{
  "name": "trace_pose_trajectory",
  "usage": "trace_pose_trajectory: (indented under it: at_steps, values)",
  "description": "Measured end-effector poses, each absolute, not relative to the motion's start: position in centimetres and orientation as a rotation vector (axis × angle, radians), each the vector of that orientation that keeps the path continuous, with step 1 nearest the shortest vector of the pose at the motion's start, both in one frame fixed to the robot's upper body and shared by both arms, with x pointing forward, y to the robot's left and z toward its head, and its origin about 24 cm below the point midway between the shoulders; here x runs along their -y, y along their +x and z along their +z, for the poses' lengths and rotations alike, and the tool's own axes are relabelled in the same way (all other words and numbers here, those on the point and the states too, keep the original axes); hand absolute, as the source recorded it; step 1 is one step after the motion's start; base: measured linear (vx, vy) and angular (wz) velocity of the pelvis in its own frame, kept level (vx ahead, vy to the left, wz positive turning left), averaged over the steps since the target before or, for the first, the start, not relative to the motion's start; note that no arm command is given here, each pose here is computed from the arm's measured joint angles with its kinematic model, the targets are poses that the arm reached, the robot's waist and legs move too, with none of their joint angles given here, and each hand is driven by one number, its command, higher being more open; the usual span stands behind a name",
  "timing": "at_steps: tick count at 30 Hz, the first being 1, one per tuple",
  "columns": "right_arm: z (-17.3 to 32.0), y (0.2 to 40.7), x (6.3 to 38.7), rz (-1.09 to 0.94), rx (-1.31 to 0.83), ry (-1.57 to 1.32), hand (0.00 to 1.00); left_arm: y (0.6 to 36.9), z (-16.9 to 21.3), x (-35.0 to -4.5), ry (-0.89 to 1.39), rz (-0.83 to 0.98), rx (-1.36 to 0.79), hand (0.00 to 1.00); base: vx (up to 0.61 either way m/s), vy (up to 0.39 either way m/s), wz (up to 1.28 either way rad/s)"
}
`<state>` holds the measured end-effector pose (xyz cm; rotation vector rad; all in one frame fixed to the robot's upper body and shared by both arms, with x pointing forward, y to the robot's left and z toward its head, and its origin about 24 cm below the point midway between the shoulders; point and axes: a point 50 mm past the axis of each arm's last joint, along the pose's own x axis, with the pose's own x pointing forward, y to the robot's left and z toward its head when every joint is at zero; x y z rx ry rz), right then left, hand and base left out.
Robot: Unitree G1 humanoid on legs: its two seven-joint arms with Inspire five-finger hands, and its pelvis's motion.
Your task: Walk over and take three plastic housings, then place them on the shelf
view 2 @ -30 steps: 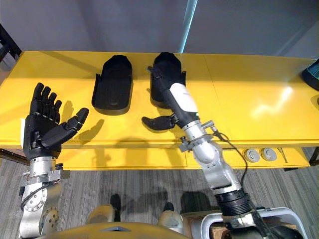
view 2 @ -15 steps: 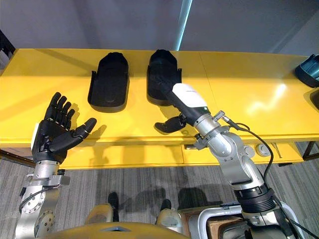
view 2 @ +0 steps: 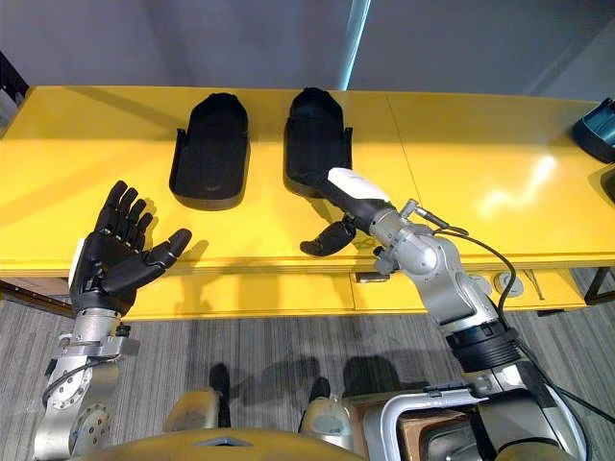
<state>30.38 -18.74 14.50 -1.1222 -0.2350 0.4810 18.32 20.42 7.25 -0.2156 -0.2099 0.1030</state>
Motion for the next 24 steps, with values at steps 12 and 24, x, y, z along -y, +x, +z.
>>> trace_pose_trajectory:
  at_steps: [12,24]
  values:
    - [14.62,31.05,18.89,0.49,0.237,-1.141,0.0,18.36,7.25,-20.42,-0.218,0.117,0.21,1.0,-0.01,-0.003,0.02]
    - [14.29,31.05,19.64,0.46,0.206,-1.186,0.0,18.3,6.41,-20.33,-0.218,0.134,0.173,1.0,-0.01,0.001,-0.01]
